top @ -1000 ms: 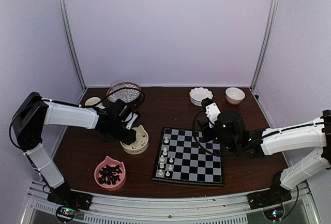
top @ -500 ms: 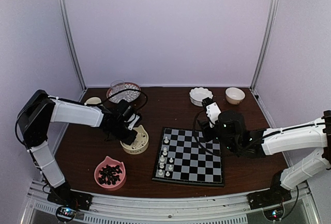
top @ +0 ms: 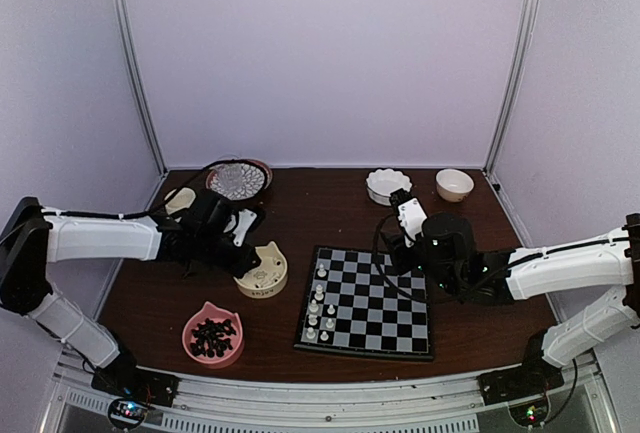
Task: Set up the chess pieces on the board
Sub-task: Pick up the queen from the storage box, then pass from the left arm to the right
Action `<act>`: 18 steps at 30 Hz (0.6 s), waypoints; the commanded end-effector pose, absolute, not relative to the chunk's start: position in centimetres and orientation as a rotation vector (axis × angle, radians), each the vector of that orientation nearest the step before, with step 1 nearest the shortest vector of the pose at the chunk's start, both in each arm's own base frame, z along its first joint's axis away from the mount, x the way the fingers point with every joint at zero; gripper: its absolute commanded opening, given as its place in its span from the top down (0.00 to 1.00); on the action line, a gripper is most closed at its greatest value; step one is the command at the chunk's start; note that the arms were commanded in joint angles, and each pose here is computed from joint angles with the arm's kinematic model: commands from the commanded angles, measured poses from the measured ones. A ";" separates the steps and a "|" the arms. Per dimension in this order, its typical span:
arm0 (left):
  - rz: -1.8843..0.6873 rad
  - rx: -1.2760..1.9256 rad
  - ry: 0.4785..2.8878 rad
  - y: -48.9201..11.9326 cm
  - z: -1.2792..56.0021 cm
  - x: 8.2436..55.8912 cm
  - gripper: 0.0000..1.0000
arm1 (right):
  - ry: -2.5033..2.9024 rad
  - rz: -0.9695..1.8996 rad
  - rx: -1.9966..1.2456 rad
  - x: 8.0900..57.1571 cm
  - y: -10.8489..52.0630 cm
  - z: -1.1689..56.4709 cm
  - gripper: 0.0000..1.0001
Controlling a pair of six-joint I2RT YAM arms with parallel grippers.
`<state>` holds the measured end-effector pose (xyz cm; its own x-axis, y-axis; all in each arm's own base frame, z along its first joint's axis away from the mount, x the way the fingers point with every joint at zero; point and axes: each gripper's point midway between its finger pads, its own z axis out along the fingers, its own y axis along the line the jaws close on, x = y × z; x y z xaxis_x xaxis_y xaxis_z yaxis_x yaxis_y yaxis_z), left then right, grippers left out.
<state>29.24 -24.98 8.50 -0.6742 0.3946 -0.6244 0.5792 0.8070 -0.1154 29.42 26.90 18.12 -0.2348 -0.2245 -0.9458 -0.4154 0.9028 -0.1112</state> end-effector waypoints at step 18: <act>-1.117 0.874 1.938 -35.0 17.5 24.4 0.94 | 1.789 0.472 -0.663 27.3 31.6 19.4 0.55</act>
